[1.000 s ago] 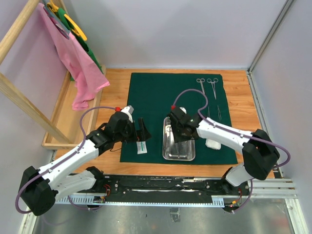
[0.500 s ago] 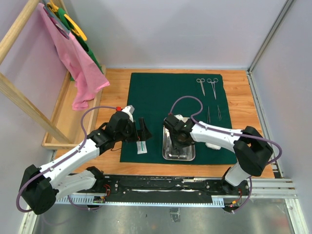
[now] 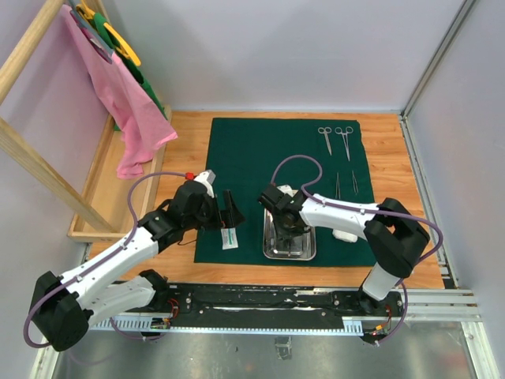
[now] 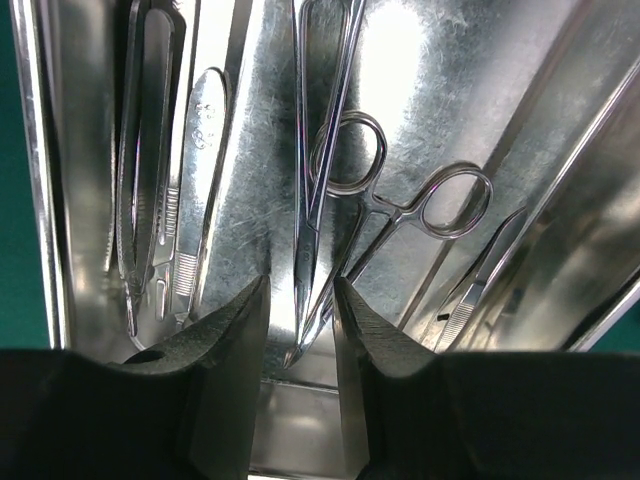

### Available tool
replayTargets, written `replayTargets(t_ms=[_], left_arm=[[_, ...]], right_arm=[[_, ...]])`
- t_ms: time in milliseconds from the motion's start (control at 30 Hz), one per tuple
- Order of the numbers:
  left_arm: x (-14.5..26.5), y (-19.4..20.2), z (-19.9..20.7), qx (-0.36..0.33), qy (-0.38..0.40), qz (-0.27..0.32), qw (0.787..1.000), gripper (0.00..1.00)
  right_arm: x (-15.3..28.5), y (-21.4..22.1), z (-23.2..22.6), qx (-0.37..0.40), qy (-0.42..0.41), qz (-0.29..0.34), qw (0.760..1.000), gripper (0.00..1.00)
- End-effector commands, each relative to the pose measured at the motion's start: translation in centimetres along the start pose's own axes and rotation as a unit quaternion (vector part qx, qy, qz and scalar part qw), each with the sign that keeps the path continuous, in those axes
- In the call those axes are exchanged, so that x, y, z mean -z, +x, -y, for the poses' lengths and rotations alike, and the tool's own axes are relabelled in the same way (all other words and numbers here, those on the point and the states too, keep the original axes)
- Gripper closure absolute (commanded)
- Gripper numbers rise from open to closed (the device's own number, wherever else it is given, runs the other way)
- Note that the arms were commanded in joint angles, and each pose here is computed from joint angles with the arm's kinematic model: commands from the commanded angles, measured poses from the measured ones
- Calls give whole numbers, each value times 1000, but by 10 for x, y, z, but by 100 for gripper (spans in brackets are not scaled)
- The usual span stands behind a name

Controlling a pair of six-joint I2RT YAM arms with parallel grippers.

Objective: Open and lay out the surgical kit
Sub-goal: Pick up the medical item from the container.

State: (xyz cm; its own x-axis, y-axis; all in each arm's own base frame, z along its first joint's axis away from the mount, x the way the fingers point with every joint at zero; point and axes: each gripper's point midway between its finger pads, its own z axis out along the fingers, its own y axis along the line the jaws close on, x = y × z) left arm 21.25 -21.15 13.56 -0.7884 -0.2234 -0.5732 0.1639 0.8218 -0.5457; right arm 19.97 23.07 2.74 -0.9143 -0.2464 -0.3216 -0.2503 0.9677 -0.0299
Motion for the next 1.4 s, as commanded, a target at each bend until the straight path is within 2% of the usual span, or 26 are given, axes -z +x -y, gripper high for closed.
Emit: replayTargets(t_ms=[0,367,600,1000,1367], left_arm=[[4,-4,-4,-5,-5,10,1000,1],[7,-6,-6,-5,-7,14,1000,1],[11,-9,-6,-5,-9,20,1000,1],[19,-18,-3,10,-6,43,999,1],[32,-29,2,10,-3,66,998,1]], right_arm=[[-3,-5,-2,-5,11,7,1000,68],[-14,0,-1,-4,19,-4,1000,83],[-1,-7,0,-4,14,10,1000,93],[17,-12,3,-1,1,32,999,99],[51,-18,12,-8,-13,66,998,99]])
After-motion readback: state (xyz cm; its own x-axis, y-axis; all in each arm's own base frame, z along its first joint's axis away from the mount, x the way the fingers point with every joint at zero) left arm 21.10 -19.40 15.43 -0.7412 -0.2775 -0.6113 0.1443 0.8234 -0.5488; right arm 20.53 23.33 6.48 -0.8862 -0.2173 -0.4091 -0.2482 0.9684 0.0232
